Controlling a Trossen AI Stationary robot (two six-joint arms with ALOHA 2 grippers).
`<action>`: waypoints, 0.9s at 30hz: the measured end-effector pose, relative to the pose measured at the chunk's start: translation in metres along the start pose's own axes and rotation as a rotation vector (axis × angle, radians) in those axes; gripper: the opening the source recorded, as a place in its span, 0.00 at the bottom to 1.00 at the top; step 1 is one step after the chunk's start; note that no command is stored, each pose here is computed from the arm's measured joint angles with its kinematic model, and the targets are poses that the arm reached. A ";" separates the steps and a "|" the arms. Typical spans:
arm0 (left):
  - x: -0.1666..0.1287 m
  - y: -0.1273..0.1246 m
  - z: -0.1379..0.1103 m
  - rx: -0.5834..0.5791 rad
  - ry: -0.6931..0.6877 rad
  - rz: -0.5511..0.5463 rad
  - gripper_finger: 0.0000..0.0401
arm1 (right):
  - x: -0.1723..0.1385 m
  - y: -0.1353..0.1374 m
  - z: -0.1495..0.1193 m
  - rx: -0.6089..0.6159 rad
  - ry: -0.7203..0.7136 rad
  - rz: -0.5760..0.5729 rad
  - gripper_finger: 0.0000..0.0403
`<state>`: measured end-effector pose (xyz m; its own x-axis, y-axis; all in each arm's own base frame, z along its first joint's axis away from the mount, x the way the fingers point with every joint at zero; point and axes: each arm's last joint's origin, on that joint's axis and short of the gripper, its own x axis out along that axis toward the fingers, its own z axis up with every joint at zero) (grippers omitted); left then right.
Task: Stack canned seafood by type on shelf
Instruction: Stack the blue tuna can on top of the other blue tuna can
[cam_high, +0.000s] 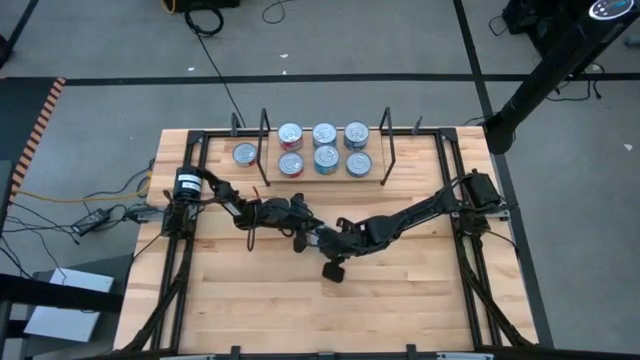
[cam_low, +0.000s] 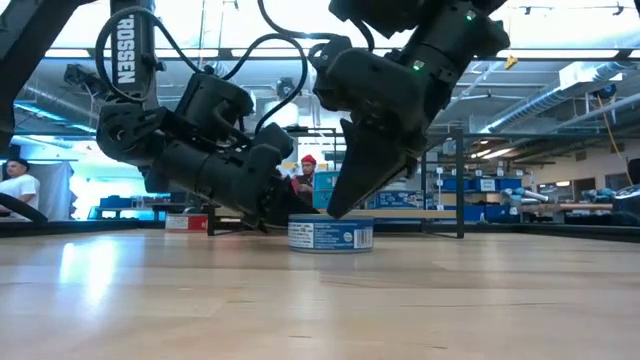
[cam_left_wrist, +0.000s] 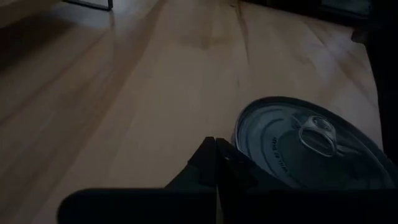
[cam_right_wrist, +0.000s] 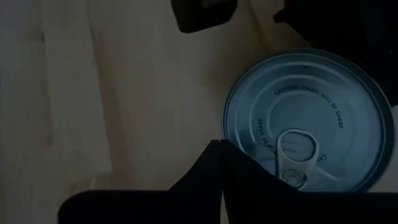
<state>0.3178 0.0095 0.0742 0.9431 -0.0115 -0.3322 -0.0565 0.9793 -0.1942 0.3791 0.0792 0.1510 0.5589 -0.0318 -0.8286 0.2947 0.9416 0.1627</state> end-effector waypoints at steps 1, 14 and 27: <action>0.000 0.000 0.000 -0.003 0.001 -0.004 0.00 | 0.000 -0.001 0.001 0.014 -0.003 0.000 0.02; 0.000 -0.008 -0.006 0.008 0.055 -0.080 0.00 | -0.024 -0.010 0.028 0.075 -0.090 -0.032 0.02; -0.001 -0.009 -0.006 0.008 0.055 -0.122 0.00 | -0.031 0.035 -0.008 -0.136 0.018 0.131 0.02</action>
<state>0.3159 -0.0010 0.0709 0.9234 -0.1419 -0.3566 0.0608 0.9715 -0.2292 0.3659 0.1158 0.1777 0.5716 0.0993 -0.8145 0.1122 0.9739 0.1974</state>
